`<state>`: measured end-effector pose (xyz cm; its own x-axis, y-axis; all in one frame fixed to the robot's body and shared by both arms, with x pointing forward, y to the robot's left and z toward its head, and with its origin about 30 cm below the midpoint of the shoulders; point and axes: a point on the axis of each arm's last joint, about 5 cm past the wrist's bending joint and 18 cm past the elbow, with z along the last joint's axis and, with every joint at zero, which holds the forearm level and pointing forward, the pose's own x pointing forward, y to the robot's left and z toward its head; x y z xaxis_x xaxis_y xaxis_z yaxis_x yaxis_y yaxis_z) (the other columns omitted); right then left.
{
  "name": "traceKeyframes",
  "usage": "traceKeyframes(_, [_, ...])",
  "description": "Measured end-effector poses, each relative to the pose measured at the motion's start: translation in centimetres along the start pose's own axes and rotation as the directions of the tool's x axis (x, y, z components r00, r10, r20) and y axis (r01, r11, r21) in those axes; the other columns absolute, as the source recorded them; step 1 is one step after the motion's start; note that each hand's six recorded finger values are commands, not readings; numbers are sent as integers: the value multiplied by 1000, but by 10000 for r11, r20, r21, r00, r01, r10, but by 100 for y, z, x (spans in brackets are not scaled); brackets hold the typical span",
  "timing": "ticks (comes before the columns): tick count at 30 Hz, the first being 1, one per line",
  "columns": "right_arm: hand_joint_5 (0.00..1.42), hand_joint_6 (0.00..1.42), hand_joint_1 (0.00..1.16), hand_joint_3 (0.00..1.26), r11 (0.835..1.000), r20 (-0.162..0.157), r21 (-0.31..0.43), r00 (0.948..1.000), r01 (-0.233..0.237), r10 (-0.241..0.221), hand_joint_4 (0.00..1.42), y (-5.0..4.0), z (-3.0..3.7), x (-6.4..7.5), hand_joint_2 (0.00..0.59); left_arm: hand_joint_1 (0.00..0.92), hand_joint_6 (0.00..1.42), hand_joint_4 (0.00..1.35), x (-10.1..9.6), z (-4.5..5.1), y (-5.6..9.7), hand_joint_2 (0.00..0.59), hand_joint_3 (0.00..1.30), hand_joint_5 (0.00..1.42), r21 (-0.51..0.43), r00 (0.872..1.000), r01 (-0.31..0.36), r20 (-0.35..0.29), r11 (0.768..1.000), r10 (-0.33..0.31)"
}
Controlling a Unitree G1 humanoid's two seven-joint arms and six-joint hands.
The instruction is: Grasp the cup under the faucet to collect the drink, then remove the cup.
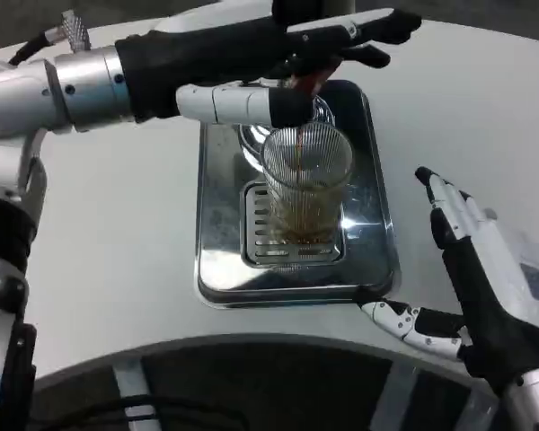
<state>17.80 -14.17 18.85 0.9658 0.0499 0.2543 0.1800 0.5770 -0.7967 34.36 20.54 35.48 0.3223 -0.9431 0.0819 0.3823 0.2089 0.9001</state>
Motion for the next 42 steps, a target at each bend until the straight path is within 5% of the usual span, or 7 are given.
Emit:
traceKeyframes(14, [0, 0, 754, 0, 9948, 148, 996, 9997, -195, 182, 0, 120, -44, 177, 184, 0, 0, 0, -63, -12, -13, 61, 34, 79, 123, 9997, -48, -226, 9999, 51])
traceKeyframes(22, [0, 0, 877, 0, 9907, 396, 1271, 9982, -496, 449, 0, 114, -14, 343, 144, 0, 0, 0, -86, -14, -13, 66, 34, 82, 138, 9995, -65, -293, 9999, 69])
traceKeyframes(42, [0, 0, 853, 0, 9832, 784, 1322, 9901, -1259, 1162, 0, 60, 0, 614, 128, 0, 0, 0, -100, -26, -28, 67, 43, 83, 142, 9993, -150, -333, 9998, 155])
